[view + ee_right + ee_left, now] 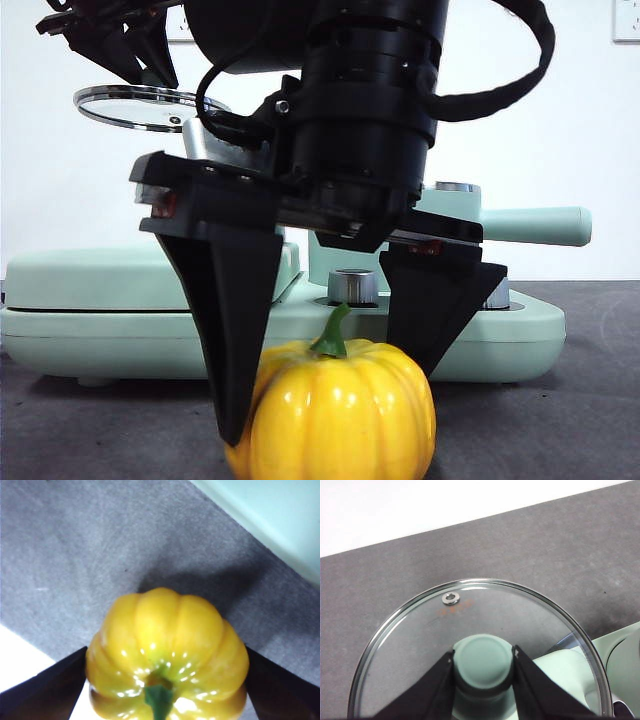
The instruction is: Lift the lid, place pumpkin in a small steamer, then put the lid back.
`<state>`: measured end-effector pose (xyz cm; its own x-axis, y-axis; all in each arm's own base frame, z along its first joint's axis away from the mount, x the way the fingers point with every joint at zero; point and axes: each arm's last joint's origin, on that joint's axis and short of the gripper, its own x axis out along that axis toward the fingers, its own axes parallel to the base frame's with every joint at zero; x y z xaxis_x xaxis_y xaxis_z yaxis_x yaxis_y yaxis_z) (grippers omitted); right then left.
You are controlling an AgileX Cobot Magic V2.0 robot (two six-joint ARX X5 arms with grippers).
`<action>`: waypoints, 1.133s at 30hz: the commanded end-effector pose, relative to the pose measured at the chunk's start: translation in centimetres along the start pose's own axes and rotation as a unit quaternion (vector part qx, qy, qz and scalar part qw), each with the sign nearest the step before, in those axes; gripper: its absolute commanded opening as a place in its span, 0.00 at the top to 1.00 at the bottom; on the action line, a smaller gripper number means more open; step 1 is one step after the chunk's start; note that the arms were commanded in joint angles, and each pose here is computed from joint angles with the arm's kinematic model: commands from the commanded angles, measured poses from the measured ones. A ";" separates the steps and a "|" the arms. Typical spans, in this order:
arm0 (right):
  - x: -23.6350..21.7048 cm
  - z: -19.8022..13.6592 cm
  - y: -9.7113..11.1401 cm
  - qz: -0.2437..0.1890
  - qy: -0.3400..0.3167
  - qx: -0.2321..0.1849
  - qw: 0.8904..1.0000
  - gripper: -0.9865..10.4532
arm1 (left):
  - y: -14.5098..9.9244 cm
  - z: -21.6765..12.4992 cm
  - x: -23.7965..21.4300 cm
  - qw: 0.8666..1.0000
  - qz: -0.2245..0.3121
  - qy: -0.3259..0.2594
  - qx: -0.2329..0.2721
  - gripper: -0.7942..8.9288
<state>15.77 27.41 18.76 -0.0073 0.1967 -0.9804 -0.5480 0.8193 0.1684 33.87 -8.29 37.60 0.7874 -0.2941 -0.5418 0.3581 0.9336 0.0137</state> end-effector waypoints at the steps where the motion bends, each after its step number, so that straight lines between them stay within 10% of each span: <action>1: 0.8 0.4 0.5 0.001 0.011 -0.012 1.000 0.54 | 0.0 1.3 -0.9 0.999 0.001 -0.032 0.000 0.90; 18: 0.0 1.3 0.5 0.008 0.041 -0.010 0.999 0.69 | -0.1 1.2 -0.9 1.000 0.001 -0.031 -0.002 0.90; 34: -14.9 7.9 -3.9 0.026 -0.093 0.010 0.995 0.68 | 0.0 1.1 -0.9 1.000 0.001 -0.026 -0.003 0.90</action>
<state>24.19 25.43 33.08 0.1049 0.3291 -0.9385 -0.5073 0.8293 0.2341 33.80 -8.26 37.48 0.7798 -0.2919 -0.5538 0.3565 0.9342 0.0095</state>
